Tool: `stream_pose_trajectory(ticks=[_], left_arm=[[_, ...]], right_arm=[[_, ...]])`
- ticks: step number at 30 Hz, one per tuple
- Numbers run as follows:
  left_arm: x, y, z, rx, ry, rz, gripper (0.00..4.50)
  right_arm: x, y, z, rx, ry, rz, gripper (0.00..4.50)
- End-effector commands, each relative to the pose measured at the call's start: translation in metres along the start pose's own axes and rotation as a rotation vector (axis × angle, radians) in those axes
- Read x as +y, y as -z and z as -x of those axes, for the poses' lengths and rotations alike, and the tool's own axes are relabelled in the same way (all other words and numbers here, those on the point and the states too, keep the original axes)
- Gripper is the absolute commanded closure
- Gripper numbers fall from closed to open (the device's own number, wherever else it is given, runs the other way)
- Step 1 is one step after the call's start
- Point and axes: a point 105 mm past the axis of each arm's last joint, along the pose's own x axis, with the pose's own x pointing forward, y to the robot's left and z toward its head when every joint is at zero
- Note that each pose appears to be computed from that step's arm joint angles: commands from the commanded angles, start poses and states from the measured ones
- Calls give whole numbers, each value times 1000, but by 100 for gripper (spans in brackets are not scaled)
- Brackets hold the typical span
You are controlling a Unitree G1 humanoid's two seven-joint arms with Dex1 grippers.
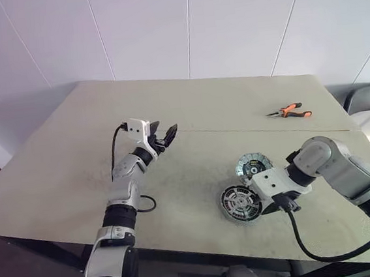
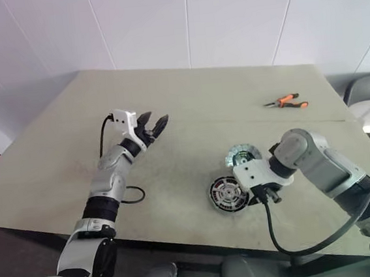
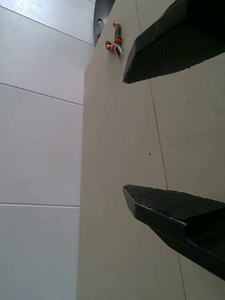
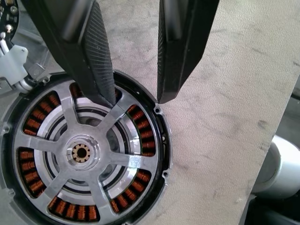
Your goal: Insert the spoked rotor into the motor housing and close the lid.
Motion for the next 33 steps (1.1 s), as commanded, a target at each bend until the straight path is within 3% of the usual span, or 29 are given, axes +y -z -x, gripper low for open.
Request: stream_pose_trajectory(ticks=[1,5,14,25,33], left_arm=[[-1,-17,-4,-55,6,-24,83],[0,-18,-3,-56,4,-24,83],[1,-18,-3,-56,-1,-26,83],[1,-17,-3,-48,-1,-31,83],[2,-17,-3,-48,-4,-34,83]], right_arm=[[4,1,-5,-3,2,-8,332],[3,0,-4,-6,22,0,430],[-1,0,-2,-11,61,9,430],[-64,-25,26,-76,357,38,430],[-78,-27,9,-76,399,54,430]])
